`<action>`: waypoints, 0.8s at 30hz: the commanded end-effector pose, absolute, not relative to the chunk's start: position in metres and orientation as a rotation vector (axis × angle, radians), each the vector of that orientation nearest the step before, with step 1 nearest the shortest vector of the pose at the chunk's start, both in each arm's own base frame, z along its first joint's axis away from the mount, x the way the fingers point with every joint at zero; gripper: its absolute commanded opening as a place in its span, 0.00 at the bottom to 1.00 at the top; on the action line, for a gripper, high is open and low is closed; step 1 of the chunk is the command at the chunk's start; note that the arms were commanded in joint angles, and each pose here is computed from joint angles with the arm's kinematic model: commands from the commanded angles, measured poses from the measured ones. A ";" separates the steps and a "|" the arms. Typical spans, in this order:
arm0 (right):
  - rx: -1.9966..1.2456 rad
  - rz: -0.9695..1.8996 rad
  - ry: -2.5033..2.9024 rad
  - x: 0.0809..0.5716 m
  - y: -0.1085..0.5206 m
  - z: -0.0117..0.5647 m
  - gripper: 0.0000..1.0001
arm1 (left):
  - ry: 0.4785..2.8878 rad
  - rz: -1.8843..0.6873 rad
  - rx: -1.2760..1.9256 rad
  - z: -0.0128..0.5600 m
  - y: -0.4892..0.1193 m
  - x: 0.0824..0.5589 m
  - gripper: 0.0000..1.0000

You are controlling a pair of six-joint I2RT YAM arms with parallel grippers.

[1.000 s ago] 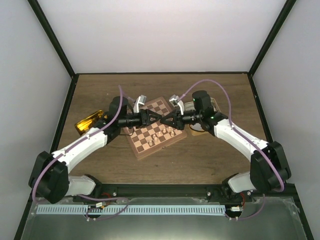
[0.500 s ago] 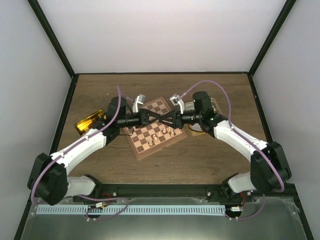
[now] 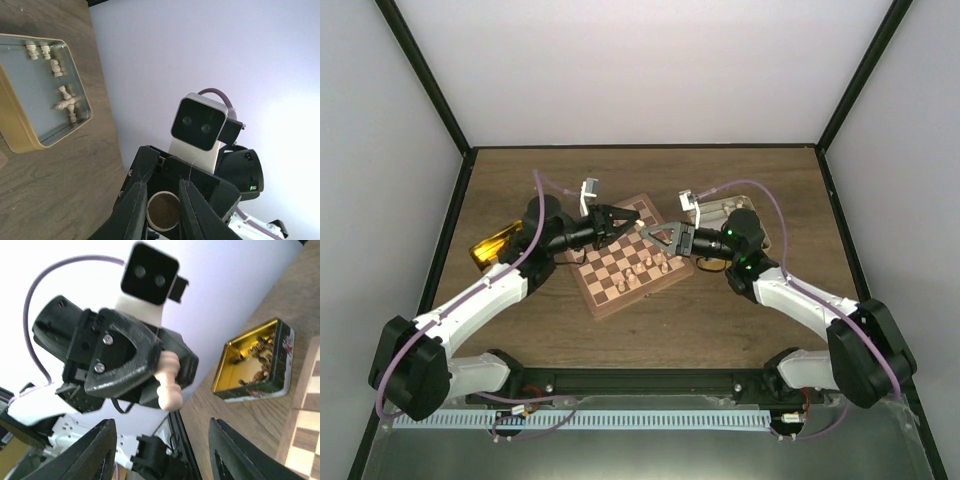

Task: Set up the chess pieces on the board
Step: Place the chess piece on the chessboard.

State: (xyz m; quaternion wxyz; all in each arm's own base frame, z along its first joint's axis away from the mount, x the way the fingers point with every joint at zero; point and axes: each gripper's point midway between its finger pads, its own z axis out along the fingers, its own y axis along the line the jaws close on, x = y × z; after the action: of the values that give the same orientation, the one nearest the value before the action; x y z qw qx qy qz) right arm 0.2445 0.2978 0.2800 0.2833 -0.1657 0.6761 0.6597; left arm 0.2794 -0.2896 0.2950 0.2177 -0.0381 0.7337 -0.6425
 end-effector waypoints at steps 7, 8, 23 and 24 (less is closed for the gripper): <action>-0.258 1.869 1.724 0.259 0.298 0.308 0.41 | 1.964 -1.864 -0.158 0.311 -0.288 0.278 0.13; -0.260 1.874 1.723 0.259 0.299 0.308 0.37 | 1.967 -1.864 -0.159 0.310 -0.288 0.278 0.13; -0.240 1.892 1.732 0.267 0.311 0.307 0.21 | 1.998 -1.846 -0.174 0.297 -0.288 0.280 0.13; -0.234 1.889 1.737 0.268 0.311 0.306 0.20 | 1.997 -1.842 -0.175 0.297 -0.288 0.280 0.13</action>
State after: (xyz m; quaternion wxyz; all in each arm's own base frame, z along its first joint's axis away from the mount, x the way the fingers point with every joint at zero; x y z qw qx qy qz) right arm 0.2630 0.3079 0.2880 0.2595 -0.0874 0.6620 0.6977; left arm 0.2812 -0.2881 0.2947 0.1997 -0.0722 0.7225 -0.6579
